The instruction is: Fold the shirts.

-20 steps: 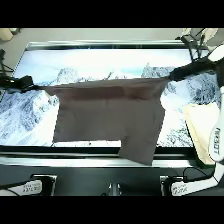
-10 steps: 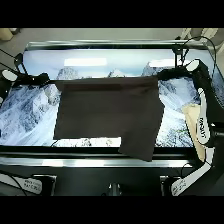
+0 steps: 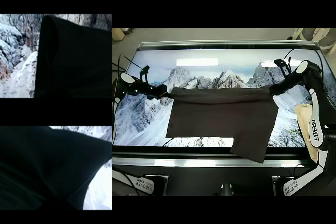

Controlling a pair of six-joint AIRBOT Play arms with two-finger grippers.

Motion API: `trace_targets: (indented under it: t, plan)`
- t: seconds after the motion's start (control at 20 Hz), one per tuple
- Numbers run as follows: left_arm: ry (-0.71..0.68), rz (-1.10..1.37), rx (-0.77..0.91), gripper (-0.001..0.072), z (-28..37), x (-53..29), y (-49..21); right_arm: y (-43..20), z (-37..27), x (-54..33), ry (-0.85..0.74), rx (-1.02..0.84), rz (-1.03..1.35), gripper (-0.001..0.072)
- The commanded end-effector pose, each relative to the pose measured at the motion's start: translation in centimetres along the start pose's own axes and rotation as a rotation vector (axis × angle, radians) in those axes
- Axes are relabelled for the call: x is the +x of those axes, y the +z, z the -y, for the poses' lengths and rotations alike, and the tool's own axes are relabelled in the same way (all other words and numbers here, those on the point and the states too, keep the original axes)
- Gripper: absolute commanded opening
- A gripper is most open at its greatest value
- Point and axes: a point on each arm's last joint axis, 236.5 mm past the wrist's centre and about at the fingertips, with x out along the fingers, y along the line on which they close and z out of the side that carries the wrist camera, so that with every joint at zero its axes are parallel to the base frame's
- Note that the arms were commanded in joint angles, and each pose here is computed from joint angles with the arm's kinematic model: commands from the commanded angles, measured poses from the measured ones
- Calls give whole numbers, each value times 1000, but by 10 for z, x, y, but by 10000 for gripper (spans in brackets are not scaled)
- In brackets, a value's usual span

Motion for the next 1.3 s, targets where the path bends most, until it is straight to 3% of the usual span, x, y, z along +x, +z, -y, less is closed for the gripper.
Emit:
trace_targets:
  t: [0.0,0.65,0.7,0.75,0.8,1.0,1.05,1.1,1.25]
  plan:
    - [13,-179,20,29,-7,7,-42,-36,-6,13,14,48,-136,20]
    - [31,-296,10,30,-10,16,-70,-62,-25,21,46,81,-250,48]
    - [29,-300,8,53,-11,14,-70,-65,-25,17,47,81,-260,149]
    - [26,-301,7,260,-11,11,-69,-67,-26,11,46,77,-267,398]
    - [22,-312,6,531,-10,4,-69,-68,-26,4,47,65,-270,516]
    - [70,-329,-18,523,-28,-48,-76,-95,-11,-54,49,83,-287,510]
    - [108,-342,-35,482,-40,-62,-86,-111,-4,-69,53,124,-310,499]
    - [130,-352,-53,438,-50,-71,-100,-126,0,-78,56,157,-327,493]
    - [136,-357,-169,439,-70,-64,-166,-168,-3,-72,13,208,-321,490]
